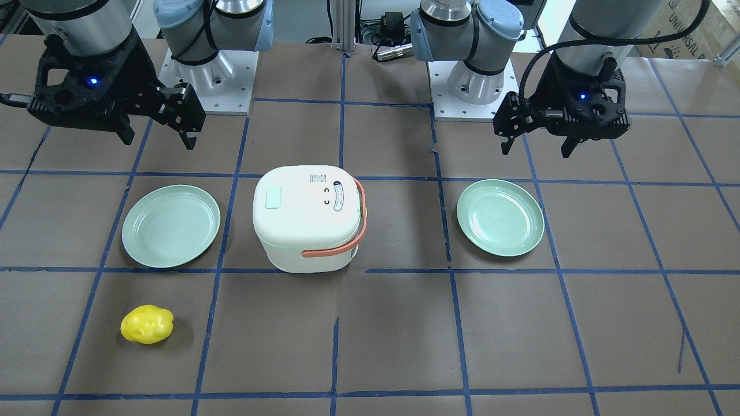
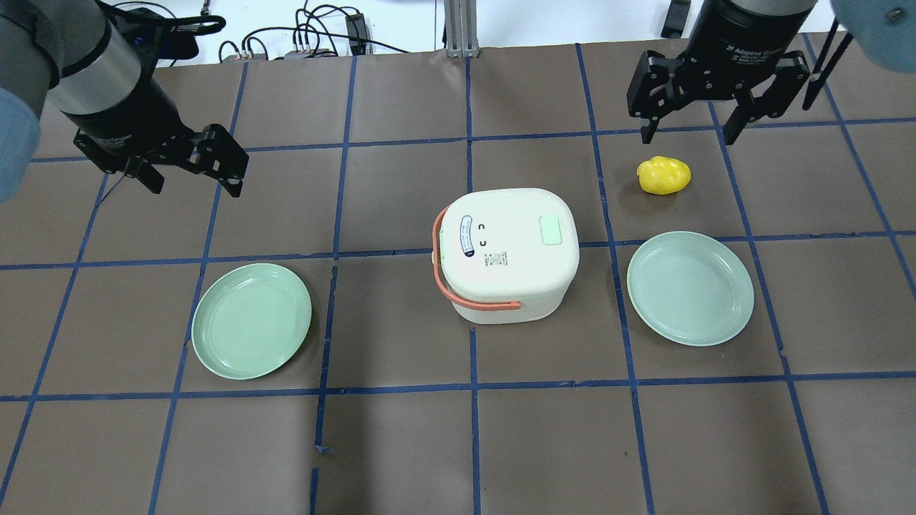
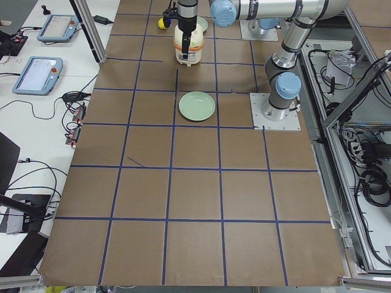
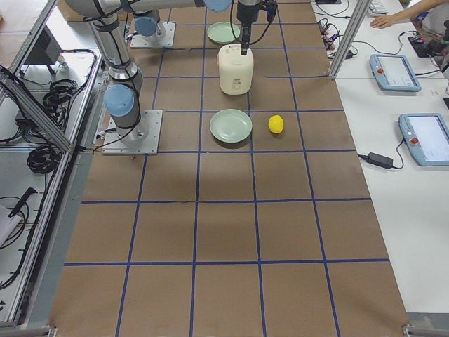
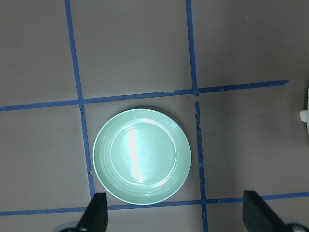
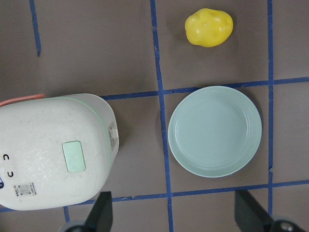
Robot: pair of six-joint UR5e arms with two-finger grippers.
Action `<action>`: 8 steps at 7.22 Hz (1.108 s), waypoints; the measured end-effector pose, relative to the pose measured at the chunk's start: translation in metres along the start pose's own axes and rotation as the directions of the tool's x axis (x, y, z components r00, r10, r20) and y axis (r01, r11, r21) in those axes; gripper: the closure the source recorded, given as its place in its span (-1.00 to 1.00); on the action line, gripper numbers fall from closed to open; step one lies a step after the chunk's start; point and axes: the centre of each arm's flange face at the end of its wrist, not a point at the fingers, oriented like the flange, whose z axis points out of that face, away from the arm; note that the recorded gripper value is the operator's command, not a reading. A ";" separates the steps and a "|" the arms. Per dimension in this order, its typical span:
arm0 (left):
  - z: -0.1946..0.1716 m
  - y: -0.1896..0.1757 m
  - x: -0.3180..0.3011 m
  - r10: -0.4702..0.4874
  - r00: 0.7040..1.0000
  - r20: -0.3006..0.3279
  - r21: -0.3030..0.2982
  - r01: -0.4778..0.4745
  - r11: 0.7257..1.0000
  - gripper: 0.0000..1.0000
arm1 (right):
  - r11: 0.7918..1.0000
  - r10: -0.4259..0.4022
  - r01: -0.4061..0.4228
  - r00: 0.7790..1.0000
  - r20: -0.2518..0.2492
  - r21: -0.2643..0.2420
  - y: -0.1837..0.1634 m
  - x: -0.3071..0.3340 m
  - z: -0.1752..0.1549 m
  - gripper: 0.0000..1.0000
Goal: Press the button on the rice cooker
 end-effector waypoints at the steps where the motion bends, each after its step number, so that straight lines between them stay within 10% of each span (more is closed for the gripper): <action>1: 0.000 0.000 0.000 0.000 1.000 0.000 0.000 0.000 1.000 -1.00 | 1.000 0.000 0.000 1.000 0.000 0.001 0.000 0.000 -0.001 -0.84; 6: 0.000 0.000 0.000 -0.001 1.000 0.000 0.000 0.001 1.000 -1.00 | 1.000 0.010 -0.010 1.000 0.002 0.008 -0.001 0.000 -0.004 -0.82; 8: 0.000 0.000 0.000 -0.001 1.000 0.000 0.000 0.001 1.000 -1.00 | 1.000 0.011 -0.011 1.000 0.003 0.010 -0.002 0.000 -0.004 0.27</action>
